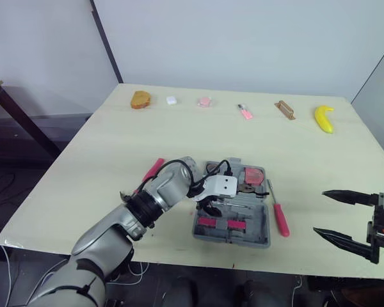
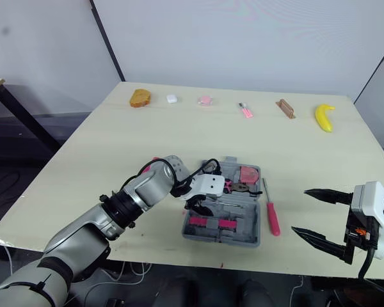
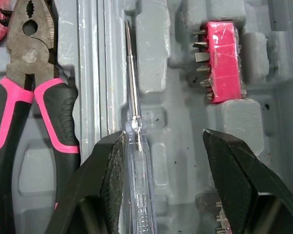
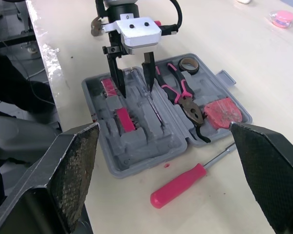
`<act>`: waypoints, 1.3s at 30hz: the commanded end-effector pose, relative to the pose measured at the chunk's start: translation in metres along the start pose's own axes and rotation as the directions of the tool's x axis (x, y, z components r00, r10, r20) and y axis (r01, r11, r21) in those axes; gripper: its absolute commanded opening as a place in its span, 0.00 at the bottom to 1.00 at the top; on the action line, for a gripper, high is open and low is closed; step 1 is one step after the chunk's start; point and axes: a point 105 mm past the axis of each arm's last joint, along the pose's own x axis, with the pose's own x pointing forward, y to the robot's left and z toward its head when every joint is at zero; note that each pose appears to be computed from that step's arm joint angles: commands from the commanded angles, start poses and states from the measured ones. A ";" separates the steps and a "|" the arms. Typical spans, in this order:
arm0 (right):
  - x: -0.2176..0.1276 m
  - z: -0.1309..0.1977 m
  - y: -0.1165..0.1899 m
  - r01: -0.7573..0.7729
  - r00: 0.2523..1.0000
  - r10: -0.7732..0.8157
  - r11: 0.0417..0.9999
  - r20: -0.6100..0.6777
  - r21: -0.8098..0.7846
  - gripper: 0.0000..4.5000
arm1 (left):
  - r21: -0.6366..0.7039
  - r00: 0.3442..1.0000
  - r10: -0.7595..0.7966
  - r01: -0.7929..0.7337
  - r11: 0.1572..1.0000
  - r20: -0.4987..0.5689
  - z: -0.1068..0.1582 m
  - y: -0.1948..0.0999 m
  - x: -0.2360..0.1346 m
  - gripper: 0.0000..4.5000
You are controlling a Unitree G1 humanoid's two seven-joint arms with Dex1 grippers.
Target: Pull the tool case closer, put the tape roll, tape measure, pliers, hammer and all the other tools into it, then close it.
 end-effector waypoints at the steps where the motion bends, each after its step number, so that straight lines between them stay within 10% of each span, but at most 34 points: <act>1: 0.002 0.005 0.003 -0.005 1.000 0.006 1.000 0.017 -0.031 1.00 | -0.021 0.992 0.057 -0.055 0.998 0.111 0.013 0.010 -0.021 0.62; 12: 0.005 0.004 0.002 -0.009 1.000 0.010 0.999 0.026 -0.032 1.00 | -0.357 0.871 0.156 0.024 0.934 0.466 -0.020 0.021 -0.073 0.62; 19: 0.009 0.005 -0.004 -0.019 0.999 0.021 0.999 0.037 -0.044 1.00 | -0.324 0.840 0.162 0.018 0.946 0.519 -0.037 0.005 -0.056 0.01; 39: 0.012 0.007 -0.003 -0.037 0.998 0.039 0.998 0.039 -0.043 1.00 | -0.446 0.779 0.328 -0.069 0.892 0.535 -0.058 -0.004 -0.046 0.01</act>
